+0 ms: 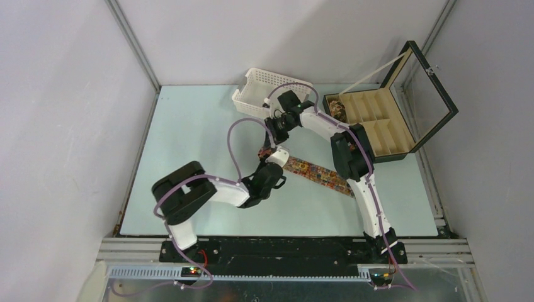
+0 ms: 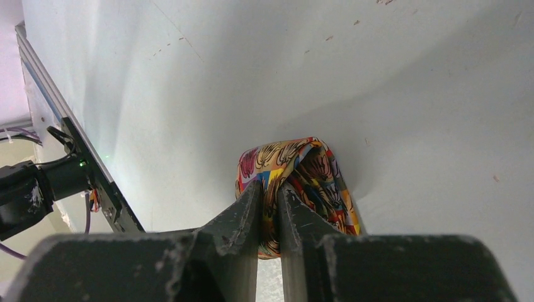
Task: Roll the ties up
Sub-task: Roll the tie at the center of the board.
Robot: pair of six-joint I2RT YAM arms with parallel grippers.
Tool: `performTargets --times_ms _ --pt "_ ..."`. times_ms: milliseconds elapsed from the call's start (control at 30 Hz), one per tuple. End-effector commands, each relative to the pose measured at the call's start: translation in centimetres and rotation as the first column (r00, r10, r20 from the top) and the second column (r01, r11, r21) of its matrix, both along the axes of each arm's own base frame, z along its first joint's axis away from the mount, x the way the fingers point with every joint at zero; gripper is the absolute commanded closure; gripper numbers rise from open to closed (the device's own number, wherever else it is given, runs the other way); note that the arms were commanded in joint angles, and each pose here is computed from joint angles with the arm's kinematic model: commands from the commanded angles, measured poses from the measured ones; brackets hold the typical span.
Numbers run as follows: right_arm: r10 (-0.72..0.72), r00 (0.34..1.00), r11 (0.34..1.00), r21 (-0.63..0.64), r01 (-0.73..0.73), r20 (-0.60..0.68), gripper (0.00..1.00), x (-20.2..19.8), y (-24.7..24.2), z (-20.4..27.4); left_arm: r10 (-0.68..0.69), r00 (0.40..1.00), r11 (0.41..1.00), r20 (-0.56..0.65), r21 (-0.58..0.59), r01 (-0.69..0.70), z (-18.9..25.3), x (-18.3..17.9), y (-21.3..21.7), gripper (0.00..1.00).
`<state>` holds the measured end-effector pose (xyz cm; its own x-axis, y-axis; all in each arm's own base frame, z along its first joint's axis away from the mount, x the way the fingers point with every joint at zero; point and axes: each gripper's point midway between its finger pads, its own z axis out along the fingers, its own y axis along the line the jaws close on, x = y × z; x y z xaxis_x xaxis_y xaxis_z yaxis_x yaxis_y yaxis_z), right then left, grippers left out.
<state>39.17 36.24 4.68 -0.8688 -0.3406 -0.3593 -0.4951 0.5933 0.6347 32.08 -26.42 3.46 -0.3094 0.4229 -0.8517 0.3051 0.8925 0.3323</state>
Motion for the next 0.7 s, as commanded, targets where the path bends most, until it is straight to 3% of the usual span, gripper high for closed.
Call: performTargets --times_ms 0,133,167,200,300,467,500,667 --pt "-0.008 0.998 0.999 0.042 0.005 0.061 0.83 1.2 0.4 1.9 0.046 0.999 0.978 0.022 -0.207 -0.041 3.4 -1.3 0.6 0.66" --pt "-0.015 0.998 0.999 0.047 0.012 0.068 0.83 1.2 0.2 2.0 0.114 0.992 0.894 0.046 -0.440 -0.082 7.7 -2.3 2.7 0.54" --pt "-0.017 0.997 0.999 0.048 0.013 0.069 0.83 1.2 0.2 2.0 0.071 0.997 0.868 0.027 -0.493 -0.049 8.2 -2.6 2.1 0.50" --pt "-0.019 0.997 0.999 0.051 0.016 0.068 0.83 1.3 0.2 2.0 0.087 0.996 0.814 0.005 -0.576 -0.068 9.2 -2.0 2.7 0.47" --pt "-0.021 0.997 0.999 0.052 0.017 0.068 0.83 1.3 0.1 2.0 -0.001 0.994 0.655 -0.108 -0.751 -0.081 10.1 -1.5 1.9 0.54" --pt "-0.025 0.997 0.998 0.057 0.021 0.071 0.83 1.3 0.1 2.1 -0.039 0.978 0.453 -0.206 -0.876 -0.167 10.7 -1.7 1.1 0.55" --pt "-0.026 0.997 0.998 0.059 0.022 0.071 0.83 1.4 0.1 2.2 -0.036 0.969 0.379 -0.245 -0.900 -0.214 10.8 -1.5 1.0 0.55" --pt "-0.031 0.997 0.998 0.063 0.026 0.076 0.83 1.4 0.1 2.5 -0.098 0.925 0.167 -0.367 -0.922 -0.349 10.4 -2.3 0.1 0.55"
